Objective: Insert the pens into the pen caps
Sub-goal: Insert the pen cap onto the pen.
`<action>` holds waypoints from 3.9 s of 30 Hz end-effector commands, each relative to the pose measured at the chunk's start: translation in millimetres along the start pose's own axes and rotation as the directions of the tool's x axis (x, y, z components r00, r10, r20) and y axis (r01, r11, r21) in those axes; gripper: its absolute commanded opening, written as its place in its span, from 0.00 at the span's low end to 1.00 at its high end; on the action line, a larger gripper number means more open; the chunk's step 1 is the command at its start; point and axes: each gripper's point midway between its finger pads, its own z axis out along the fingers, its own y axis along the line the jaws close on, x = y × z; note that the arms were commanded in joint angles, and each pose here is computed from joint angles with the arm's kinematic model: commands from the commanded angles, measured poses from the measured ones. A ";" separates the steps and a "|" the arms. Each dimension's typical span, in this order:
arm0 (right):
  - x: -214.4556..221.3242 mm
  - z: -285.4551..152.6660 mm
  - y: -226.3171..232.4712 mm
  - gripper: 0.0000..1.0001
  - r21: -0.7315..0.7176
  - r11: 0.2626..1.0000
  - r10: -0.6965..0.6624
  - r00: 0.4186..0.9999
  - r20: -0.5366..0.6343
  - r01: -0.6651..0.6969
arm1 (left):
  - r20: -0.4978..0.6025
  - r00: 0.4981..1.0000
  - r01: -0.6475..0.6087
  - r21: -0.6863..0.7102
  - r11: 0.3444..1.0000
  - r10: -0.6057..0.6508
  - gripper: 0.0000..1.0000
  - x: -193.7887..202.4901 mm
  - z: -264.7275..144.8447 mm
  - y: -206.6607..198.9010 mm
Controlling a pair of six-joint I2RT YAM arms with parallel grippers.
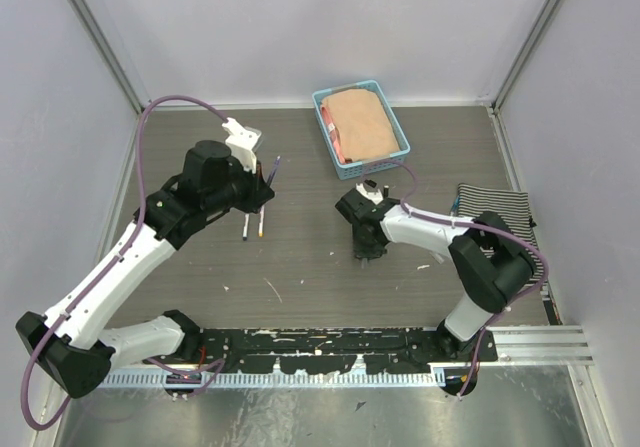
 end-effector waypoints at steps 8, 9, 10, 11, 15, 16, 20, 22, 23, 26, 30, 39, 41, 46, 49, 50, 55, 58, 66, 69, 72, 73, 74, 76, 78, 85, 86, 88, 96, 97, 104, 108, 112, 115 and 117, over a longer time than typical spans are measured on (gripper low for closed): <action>-32.9 -53.8 29.9 0.16 -0.270 0.963 0.076 0.975 0.210 -0.017 | -0.014 0.993 0.121 0.043 0.992 -0.121 0.00 14.3 12.8 -11.9; -38.6 -61.6 32.7 0.16 -0.299 0.954 0.096 0.967 0.238 -0.021 | -0.018 0.990 0.141 0.052 0.989 -0.141 0.00 18.4 15.6 -14.7; -41.5 -68.2 34.1 0.15 -0.319 0.947 0.111 0.961 0.255 -0.024 | -0.024 0.987 0.159 0.064 0.985 -0.158 0.00 23.5 17.8 -18.4; -46.3 -76.2 37.2 0.15 -0.349 0.937 0.128 0.952 0.279 -0.024 | -0.022 0.985 0.175 0.083 0.981 -0.174 0.00 26.8 19.1 -24.2; -61.1 -110.4 50.2 0.15 -0.471 0.882 0.191 0.919 0.346 -0.006 | -0.012 0.987 0.163 0.155 0.974 -0.163 0.00 40.1 21.6 -61.6; -64.6 -120.5 51.4 0.15 -0.494 0.870 0.207 0.908 0.364 0.000 | -0.007 0.988 0.151 0.163 0.975 -0.152 0.00 41.8 21.7 -69.5; -80.1 -160.1 48.0 0.15 -0.566 0.824 0.304 0.850 0.430 -0.009 | 0.035 0.991 0.117 0.235 0.965 -0.128 0.00 42.7 17.2 -102.5; -87.0 -183.0 42.8 0.15 -0.605 0.796 0.367 0.809 0.459 -0.018 | 0.060 0.990 0.108 0.271 0.957 -0.129 0.00 42.2 12.4 -114.7; -90.1 -192.7 39.0 0.15 -0.620 0.784 0.400 0.788 0.468 -0.029 | 0.070 0.989 0.103 0.284 0.953 -0.128 0.00 42.5 10.7 -119.5; -97.7 -220.3 24.4 0.15 -0.657 0.752 0.489 0.717 0.497 -0.057 | 0.086 0.988 0.091 0.320 0.943 -0.124 0.00 41.8 7.2 -130.9; -103.1 -248.6 5.1 0.16 -0.704 0.704 0.591 0.625 0.510 -0.091 | 0.091 0.989 0.072 0.369 0.927 -0.113 0.00 40.2 5.1 -145.7; -103.5 -295.1 -13.8 0.16 -0.832 0.554 0.740 0.467 0.484 -0.017 | 0.067 0.995 0.041 0.394 0.918 -0.073 0.00 39.2 10.7 -163.2; -103.6 -302.5 -11.7 0.16 -0.850 0.526 0.753 0.457 0.473 0.013 | 0.069 0.995 0.034 0.403 0.915 -0.068 0.00 37.8 9.9 -167.2; -104.6 -312.1 -0.3 0.16 -0.872 0.485 0.754 0.474 0.454 0.063 | 0.071 0.996 0.019 0.419 0.908 -0.054 0.00 36.5 9.7 -174.2; -104.9 -310.2 5.7 0.15 -0.877 0.475 0.749 0.493 0.444 0.069 | 0.074 0.996 0.012 0.429 0.903 -0.048 0.00 36.0 8.9 -177.7; -104.8 -310.5 7.6 0.15 -0.881 0.468 0.749 0.496 0.438 0.072 | 0.073 0.996 0.008 0.433 0.901 -0.044 0.00 36.5 8.9 -179.0; -105.5 -308.7 10.1 0.15 -0.882 0.466 0.747 0.501 0.437 0.074 | 0.066 0.997 0.004 0.444 0.896 -0.037 0.00 38.5 9.2 -182.5; -102.1 -309.2 16.8 0.15 -0.883 0.459 0.727 0.531 0.435 0.095 | 0.063 0.998 -0.002 0.452 0.892 -0.029 0.00 40.0 9.5 -185.1; -100.3 -301.3 25.6 0.15 -0.873 0.478 0.691 0.573 0.441 0.095 | 0.067 0.997 -0.007 0.451 0.893 -0.026 0.00 38.5 10.3 -186.2; -98.5 -298.5 26.8 0.15 -0.872 0.481 0.683 0.582 0.441 0.095 | 0.071 0.997 -0.008 0.448 0.894 -0.026 0.00 37.9 9.9 -185.4; -97.6 -297.1 26.0 0.15 -0.870 0.485 0.681 0.584 0.442 0.092 | 0.075 0.997 -0.008 0.443 0.896 -0.028 0.00 37.2 9.8 -184.2; -97.4 -296.7 25.1 0.15 -0.868 0.488 0.681 0.583 0.444 0.091 | 0.074 0.997 -0.007 0.440 0.898 -0.028 0.00 37.8 10.3 -183.4; -97.0 -296.9 24.9 0.15 -0.868 0.488 0.681 0.582 0.444 0.092 | 0.073 0.997 -0.007 0.438 0.899 -0.028 0.00 38.1 10.4 -183.1; -96.8 -298.3 23.5 0.15 -0.869 0.487 0.684 0.578 0.445 0.093 | 0.072 0.997 -0.006 0.434 0.901 -0.028 0.00 38.7 11.1 -182.7; -96.4 -299.7 23.1 0.15 -0.869 0.485 0.684 0.577 0.446 0.097 | 0.071 0.997 -0.006 0.434 0.901 -0.028 0.00 38.5 11.3 -182.8; -95.7 -297.6 22.8 0.15 -0.864 0.495 0.677 0.581 0.451 0.094 | 0.071 0.997 -0.005 0.432 0.902 -0.028 0.00 38.1 12.3 -182.9; -95.5 -296.6 23.1 0.15 -0.863 0.496 0.676 0.583 0.451 0.092 | 0.072 0.997 -0.005 0.433 0.901 -0.029 0.00 37.9 12.0 -183.1; -95.6 -294.1 22.6 0.15 -0.860 0.502 0.674 0.584 0.452 0.087 | 0.072 0.997 -0.005 0.432 0.902 -0.029 0.00 38.0 11.9 -182.7; -93.4 -294.0 25.9 0.15 -0.861 0.499 0.662 0.598 0.453 0.099 | 0.072 0.997 -0.005 0.426 0.905 -0.028 0.00 38.3 12.8 -181.7; -92.6 -294.8 26.9 0.15 -0.861 0.497 0.658 0.602 0.453 0.105 | 0.070 0.997 -0.003 0.425 0.905 -0.029 0.00 38.4 13.1 -181.8; -90.0 -296.0 31.5 0.15 -0.861 0.493 0.638 0.621 0.456 0.126 | 0.071 0.997 -0.004 0.425 0.905 -0.029 0.00 37.1 13.9 -182.4; -87.9 -291.8 30.6 0.15 -0.857 0.501 0.632 0.627 0.456 0.119 | 0.073 0.997 -0.004 0.422 0.907 -0.029 0.00 36.9 14.2 -182.0; -85.8 -290.4 30.7 0.14 -0.856 0.502 0.626 0.634 0.455 0.118 | 0.078 0.996 -0.003 0.418 0.908 -0.032 0.00 35.4 13.9 -181.8; -84.8 -288.9 30.8 0.15 -0.856 0.504 0.623 0.637 0.454 0.117 | 0.083 0.996 -0.001 0.416 0.909 -0.037 0.00 33.2 13.9 -181.5; -84.5 -287.6 31.7 0.15 -0.856 0.504 0.620 0.641 0.452 0.116 | 0.082 0.996 0.000 0.416 0.909 -0.037 0.00 33.4 14.8 -182.2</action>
